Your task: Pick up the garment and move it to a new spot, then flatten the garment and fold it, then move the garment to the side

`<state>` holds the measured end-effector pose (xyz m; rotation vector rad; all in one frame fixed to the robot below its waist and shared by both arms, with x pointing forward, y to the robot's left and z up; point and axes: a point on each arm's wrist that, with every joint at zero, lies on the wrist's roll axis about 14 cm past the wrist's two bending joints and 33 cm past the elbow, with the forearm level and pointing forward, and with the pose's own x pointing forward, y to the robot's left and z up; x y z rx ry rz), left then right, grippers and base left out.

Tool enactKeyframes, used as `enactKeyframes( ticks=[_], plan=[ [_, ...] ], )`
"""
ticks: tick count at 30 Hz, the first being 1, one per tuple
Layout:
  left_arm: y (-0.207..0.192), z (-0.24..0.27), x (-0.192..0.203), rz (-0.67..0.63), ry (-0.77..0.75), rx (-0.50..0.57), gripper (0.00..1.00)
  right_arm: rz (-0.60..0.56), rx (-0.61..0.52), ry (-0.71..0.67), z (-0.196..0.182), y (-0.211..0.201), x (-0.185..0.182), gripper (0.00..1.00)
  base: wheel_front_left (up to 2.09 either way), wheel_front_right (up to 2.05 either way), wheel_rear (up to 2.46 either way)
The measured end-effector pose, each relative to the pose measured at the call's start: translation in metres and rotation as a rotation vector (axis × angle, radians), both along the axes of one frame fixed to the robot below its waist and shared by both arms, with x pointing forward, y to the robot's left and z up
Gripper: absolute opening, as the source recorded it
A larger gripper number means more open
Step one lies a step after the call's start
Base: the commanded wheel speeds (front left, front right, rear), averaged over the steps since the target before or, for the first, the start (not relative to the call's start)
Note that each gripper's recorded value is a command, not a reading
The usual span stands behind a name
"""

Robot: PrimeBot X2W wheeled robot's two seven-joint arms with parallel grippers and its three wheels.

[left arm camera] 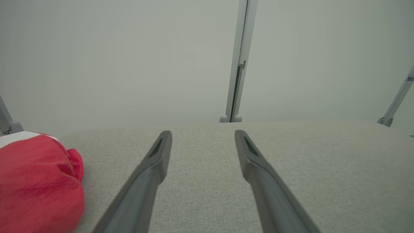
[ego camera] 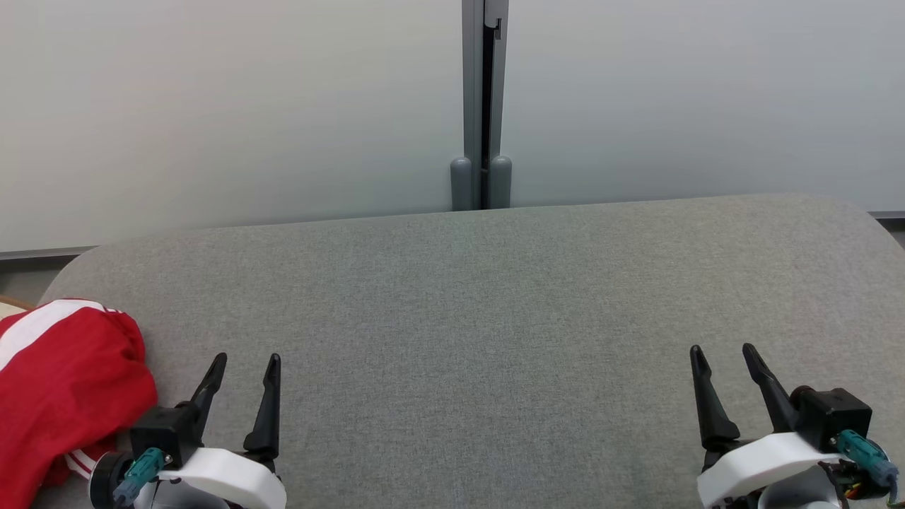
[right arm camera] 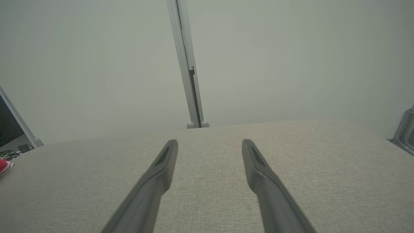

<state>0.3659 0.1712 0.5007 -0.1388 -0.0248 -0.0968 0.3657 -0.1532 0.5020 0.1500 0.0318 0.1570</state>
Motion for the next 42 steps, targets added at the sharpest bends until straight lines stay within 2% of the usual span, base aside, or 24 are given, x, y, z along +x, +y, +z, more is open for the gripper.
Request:
enactKeyframes(
  ticks=[22, 42],
  plan=[
    [0.004, -0.014, -0.003, 0.012, 0.018, 0.089, 1.00, 0.033, -0.099, -0.032, 0.003, 0.010, -0.003, 1.00, 0.00, 0.00, 0.00],
    [0.007, -0.020, -0.005, 0.028, 0.039, 0.067, 1.00, 0.044, -0.085, -0.029, 0.002, 0.016, -0.001, 1.00, 0.00, 0.00, 0.00]
  ],
)
